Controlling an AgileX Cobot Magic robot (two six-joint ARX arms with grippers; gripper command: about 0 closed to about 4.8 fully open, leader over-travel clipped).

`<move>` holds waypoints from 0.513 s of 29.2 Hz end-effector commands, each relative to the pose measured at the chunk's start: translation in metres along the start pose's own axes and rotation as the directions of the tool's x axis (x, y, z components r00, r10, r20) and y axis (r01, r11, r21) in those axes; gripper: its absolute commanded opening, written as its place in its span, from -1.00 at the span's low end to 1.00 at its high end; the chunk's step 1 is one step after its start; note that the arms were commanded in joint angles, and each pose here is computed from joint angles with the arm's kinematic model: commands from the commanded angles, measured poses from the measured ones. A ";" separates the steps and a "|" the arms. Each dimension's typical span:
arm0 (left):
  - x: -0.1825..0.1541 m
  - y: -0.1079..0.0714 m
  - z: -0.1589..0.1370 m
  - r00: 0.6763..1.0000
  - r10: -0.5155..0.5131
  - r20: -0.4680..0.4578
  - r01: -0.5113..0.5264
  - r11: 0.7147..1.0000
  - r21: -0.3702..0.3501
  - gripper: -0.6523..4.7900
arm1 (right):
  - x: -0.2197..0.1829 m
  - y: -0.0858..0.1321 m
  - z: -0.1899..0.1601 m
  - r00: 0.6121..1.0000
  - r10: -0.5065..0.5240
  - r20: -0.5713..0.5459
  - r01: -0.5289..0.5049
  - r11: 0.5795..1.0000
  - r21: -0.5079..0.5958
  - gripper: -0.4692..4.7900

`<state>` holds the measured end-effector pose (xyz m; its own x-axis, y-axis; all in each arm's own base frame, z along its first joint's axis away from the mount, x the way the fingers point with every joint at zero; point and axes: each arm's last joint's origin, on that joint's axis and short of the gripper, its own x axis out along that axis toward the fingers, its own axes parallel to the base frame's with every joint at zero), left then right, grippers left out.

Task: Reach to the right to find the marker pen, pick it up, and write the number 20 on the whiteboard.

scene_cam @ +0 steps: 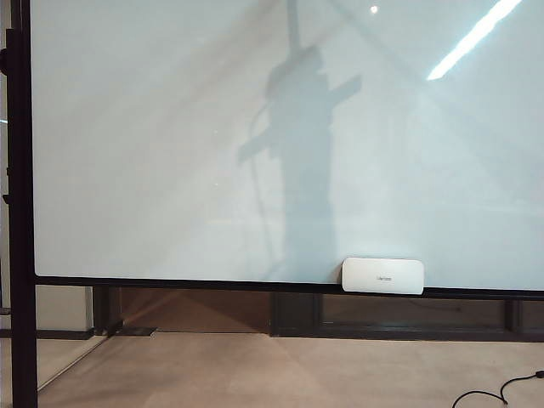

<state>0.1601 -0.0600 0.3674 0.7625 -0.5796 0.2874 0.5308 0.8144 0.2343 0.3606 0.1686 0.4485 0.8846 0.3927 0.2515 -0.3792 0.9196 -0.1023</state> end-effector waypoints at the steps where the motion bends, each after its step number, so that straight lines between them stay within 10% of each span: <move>1: 0.000 -0.001 0.000 1.000 -0.011 -0.015 0.011 1.000 -0.013 -0.78 | -0.001 0.002 0.002 1.000 -0.020 -0.012 0.020 1.000 -0.020 -0.83; 15: 0.000 -0.003 0.001 0.994 -0.110 0.007 0.110 0.994 -0.021 -0.78 | 0.001 0.014 0.006 0.998 -0.017 0.060 0.022 0.996 -0.085 -0.83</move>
<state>0.1589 -0.0628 0.3640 0.6997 -0.6716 0.2438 0.6275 0.7408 0.2398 0.3558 0.1827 0.4493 0.8751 0.3898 0.2867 -0.3531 0.9196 -0.1725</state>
